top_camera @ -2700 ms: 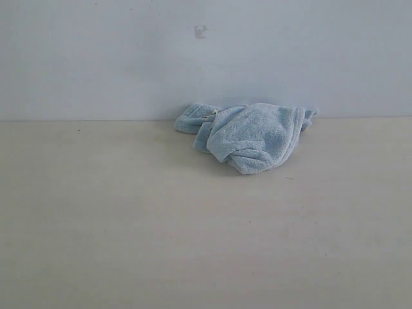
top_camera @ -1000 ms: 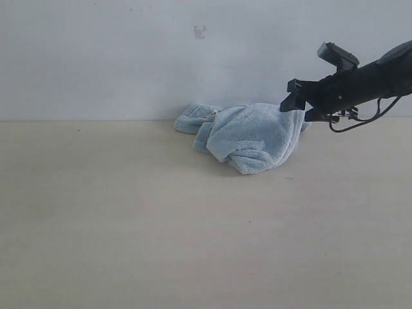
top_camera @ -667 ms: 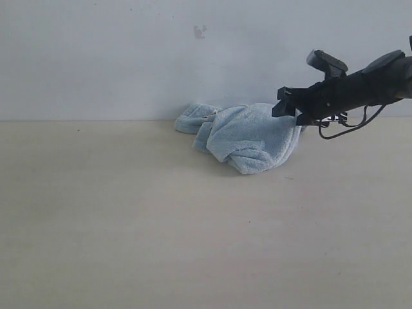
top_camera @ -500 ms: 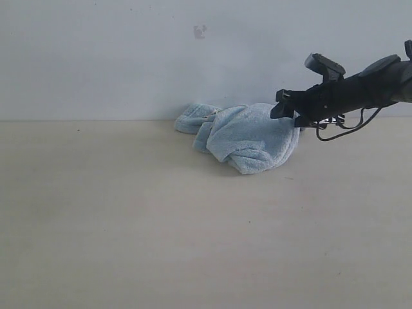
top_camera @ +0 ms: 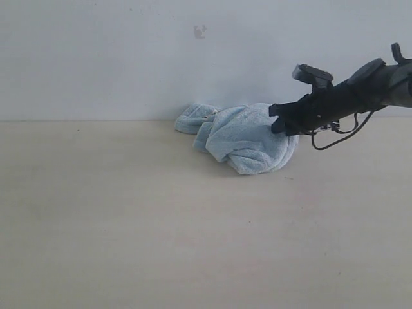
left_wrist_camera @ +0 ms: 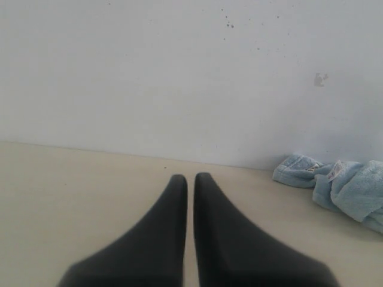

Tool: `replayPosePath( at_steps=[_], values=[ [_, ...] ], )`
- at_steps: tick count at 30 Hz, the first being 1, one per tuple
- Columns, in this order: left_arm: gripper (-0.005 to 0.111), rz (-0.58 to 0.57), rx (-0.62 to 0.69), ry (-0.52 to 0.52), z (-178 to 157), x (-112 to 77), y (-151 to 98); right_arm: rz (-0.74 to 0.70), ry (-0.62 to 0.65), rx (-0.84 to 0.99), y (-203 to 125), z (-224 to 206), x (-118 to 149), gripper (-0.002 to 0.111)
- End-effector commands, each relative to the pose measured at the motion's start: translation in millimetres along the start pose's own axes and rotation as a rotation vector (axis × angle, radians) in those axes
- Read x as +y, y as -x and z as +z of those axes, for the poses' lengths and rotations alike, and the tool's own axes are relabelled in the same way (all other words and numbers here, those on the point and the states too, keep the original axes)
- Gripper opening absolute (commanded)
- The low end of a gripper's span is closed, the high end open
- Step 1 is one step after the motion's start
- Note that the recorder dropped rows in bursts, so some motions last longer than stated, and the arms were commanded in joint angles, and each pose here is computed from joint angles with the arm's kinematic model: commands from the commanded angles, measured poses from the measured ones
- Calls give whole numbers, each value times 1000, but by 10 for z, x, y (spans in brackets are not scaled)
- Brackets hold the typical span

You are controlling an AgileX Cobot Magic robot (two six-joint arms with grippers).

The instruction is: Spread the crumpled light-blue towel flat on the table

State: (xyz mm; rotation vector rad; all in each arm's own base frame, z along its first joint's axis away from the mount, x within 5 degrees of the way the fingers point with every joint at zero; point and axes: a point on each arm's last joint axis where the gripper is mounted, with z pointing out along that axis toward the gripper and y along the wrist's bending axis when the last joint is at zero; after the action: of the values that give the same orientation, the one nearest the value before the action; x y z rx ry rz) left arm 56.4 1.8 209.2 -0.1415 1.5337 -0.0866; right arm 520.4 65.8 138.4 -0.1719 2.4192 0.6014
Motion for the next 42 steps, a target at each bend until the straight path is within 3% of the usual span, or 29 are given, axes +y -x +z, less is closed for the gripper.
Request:
replayPosePath(
  at_steps=[1,2,6,10,13,17,25,28,30,32,35,38,42],
  values=[
    [4,4,-4,3,-1,4,-8,-78,-23,42,-36,56,127,10],
    [4,4,-4,3,-1,4,-8,-76,-21,37,-22,41,136,1],
    [4,4,-4,3,-1,4,-8,-44,-14,13,83,-114,196,0],
    [4,4,-4,3,-1,4,-8,-109,-7,87,65,-397,319,0],
    [4,4,-4,3,-1,4,-8,-97,-78,16,8,-654,333,0],
    [4,4,-4,3,-1,4,-8,-173,-87,69,-408,-991,523,0],
    [4,4,-4,3,-1,4,-8,-176,-196,-251,-735,-2094,1007,0],
    [4,4,-4,3,-1,4,-8,-178,-192,-274,-830,-2268,1061,0],
    [4,4,-4,3,-1,4,-8,-147,-187,-249,-850,-2200,1035,1],
    [4,4,-4,3,-1,4,-8,-121,-198,-229,-852,-2076,973,10],
    [4,4,-4,3,-1,4,-8,-92,-228,-194,-842,-1805,834,33],
    [4,4,-4,3,-1,4,-8,22,-235,-122,-801,-1397,603,67],
    [4,4,-4,3,-1,4,-8,169,-214,-69,-640,-978,226,54]
  ],
)
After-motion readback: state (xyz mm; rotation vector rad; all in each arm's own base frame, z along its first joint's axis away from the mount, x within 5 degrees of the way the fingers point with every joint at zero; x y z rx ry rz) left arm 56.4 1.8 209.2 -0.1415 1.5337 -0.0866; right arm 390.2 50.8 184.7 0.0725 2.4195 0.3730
